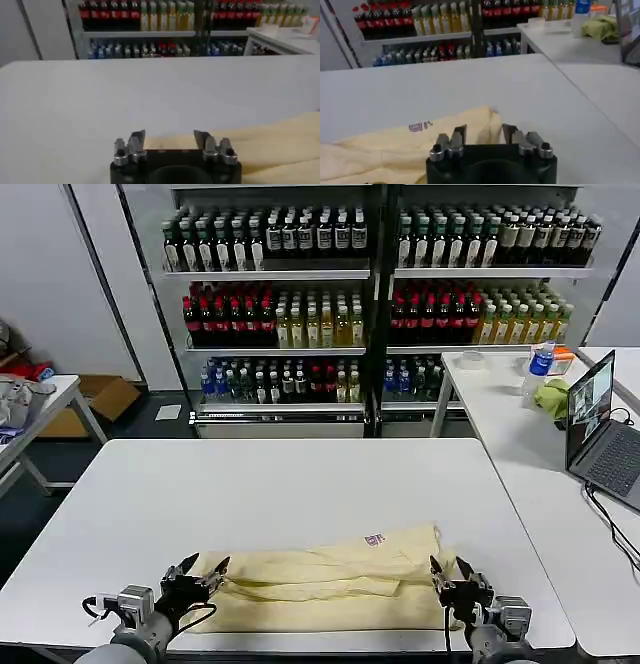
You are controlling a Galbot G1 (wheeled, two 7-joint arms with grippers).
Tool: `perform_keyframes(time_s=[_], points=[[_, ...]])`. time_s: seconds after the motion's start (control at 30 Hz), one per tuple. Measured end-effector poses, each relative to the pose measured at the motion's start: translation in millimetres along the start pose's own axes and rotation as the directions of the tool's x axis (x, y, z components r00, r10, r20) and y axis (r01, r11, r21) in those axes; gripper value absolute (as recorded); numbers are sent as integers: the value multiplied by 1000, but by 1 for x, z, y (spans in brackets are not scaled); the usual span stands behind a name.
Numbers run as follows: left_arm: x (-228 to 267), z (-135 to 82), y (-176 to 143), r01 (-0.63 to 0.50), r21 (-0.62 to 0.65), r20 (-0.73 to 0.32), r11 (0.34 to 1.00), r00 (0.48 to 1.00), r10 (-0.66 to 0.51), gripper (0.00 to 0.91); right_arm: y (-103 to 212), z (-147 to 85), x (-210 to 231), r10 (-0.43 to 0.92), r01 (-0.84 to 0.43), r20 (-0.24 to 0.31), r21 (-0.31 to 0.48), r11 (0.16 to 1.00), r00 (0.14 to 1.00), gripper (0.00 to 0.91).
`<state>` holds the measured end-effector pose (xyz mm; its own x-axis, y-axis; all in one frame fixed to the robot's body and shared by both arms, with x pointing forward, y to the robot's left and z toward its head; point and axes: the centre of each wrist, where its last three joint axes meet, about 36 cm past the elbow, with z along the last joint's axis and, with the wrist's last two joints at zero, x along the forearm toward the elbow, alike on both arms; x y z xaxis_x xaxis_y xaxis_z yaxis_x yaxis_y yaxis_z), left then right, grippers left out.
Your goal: Fold and organize the clothes.
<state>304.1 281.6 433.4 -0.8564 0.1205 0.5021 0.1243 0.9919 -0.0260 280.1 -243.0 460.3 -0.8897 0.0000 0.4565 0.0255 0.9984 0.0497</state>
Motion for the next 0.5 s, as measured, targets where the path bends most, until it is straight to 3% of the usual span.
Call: perform_keyframes(time_s=[0.4,0.43,0.47,0.5], points=[[-2,22,-22,52,67,-11,996,999,-51,907,-5,-1,9,35,-35,29,-7,999,999,907],[-3,24,-23,55,73,-12,996,998,-54,806,-5,-1,10,37,-36,30,-8,999,999,907],[-4,26,-24,58,77,-15,995,998,-57,202,-4,-1,10,37,-37,30,-9,999,999,907],[-4,28,-25,59,81,-17,995,998,-58,50,-4,-1,11,37,-36,31,-10,999,999,907]])
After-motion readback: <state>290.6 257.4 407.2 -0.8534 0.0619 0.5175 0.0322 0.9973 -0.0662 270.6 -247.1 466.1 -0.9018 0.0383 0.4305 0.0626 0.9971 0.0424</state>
